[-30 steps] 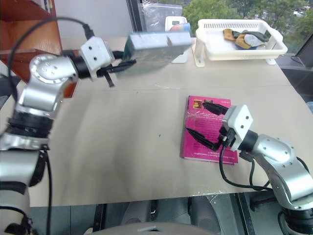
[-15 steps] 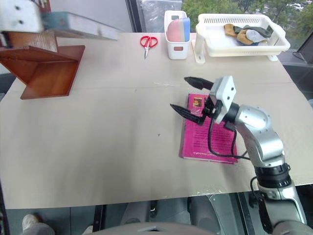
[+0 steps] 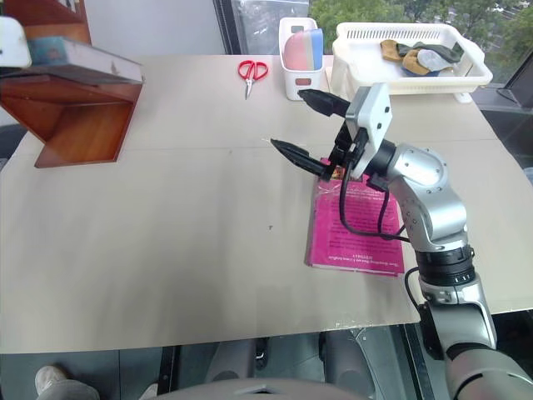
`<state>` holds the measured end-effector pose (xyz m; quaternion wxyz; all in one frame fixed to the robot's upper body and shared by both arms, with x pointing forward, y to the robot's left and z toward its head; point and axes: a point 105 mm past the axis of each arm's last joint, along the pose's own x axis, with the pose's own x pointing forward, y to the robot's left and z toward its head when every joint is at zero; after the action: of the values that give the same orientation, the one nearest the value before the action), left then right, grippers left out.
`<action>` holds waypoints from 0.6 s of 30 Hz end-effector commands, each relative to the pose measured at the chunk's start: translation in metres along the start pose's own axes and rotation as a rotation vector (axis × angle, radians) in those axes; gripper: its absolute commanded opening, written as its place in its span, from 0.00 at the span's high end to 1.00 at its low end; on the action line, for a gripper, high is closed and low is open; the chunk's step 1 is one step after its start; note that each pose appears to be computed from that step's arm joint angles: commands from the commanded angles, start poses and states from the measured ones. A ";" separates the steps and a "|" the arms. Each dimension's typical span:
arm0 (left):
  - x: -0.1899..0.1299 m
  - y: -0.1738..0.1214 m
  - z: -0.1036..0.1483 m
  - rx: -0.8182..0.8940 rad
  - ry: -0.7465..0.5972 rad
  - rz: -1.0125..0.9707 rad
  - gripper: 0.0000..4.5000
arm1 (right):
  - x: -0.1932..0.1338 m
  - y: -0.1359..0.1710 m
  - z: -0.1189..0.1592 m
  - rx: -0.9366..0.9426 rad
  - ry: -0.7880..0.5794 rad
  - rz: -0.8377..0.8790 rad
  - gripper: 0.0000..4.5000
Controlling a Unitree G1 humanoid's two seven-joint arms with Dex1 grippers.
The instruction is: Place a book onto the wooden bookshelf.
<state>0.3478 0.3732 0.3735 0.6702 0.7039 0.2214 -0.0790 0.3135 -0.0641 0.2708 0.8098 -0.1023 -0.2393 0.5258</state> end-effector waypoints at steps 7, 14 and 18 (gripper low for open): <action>0.003 -0.012 -0.035 -0.033 0.083 0.041 0.87 | 0.005 0.004 0.011 -0.086 -0.011 0.037 0.00; 0.005 -0.016 -0.034 -0.073 0.036 0.050 0.61 | 0.003 0.000 0.013 -0.109 -0.010 0.024 0.00; 0.004 -0.018 -0.034 -0.090 0.005 0.063 0.22 | 0.006 -0.001 0.020 -0.108 -0.051 0.036 0.00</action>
<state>0.3466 0.4026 0.3456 0.6920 0.6829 0.2256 -0.0617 0.3135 -0.0587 0.2687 0.7993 -0.1332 -0.2442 0.5327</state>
